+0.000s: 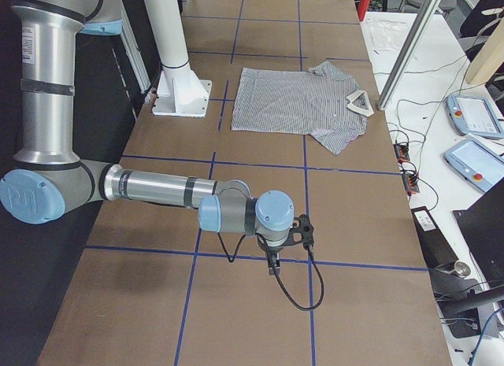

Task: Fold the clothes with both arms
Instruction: 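Move the right gripper toward the sleeve nearest it, then grasp the sleeve nearest the right gripper, then fold the sleeve inward over the shirt body with the right gripper, then hold the folded sleeve with the right gripper while the left arm approaches the other sleeve, then fold the sleeve nearest the left gripper inward over the shirt body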

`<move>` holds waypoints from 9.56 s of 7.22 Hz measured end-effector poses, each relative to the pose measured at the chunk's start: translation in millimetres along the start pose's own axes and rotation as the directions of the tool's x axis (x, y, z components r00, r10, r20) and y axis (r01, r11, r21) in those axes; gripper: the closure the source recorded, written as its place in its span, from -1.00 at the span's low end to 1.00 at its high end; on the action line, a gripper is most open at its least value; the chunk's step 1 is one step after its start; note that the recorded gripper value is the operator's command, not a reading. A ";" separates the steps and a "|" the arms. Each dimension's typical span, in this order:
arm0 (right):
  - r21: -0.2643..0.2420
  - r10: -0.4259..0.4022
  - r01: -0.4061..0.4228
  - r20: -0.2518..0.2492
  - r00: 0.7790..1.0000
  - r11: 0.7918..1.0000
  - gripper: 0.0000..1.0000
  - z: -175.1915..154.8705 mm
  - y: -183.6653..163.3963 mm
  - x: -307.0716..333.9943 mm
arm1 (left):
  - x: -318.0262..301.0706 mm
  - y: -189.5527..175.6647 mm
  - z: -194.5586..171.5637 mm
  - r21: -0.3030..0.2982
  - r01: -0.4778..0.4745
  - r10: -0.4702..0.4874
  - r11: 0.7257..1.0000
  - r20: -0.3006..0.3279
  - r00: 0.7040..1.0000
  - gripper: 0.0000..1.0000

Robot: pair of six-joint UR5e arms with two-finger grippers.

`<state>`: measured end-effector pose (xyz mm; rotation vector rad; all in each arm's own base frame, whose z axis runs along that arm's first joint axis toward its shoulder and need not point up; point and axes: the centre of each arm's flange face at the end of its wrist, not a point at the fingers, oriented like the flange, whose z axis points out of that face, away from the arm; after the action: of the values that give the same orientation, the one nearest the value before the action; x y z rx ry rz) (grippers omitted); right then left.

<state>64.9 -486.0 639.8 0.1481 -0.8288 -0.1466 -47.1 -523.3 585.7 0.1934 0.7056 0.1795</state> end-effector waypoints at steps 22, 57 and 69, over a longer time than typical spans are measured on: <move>0.208 0.093 -0.090 -0.006 0.996 0.974 1.00 239.2 -279.1 -439.7 | 85.2 -112.8 -28.2 0.206 -0.162 0.167 0.965 -0.008 0.986 -1.00; 0.071 0.212 -0.220 0.110 0.971 0.973 -1.00 117.6 -239.7 -634.5 | 420.1 -234.9 224.7 0.397 0.399 -0.388 0.827 -0.111 0.915 -0.64; 0.075 0.211 -0.220 0.109 0.971 0.973 -1.00 118.9 -239.9 -635.3 | 453.5 -249.1 183.7 0.380 0.388 -0.379 0.840 -0.103 0.920 1.00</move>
<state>-464.2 -610.8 215.8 0.1319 -0.9460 0.0880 436.9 -681.9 380.6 0.4307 0.7863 -0.3533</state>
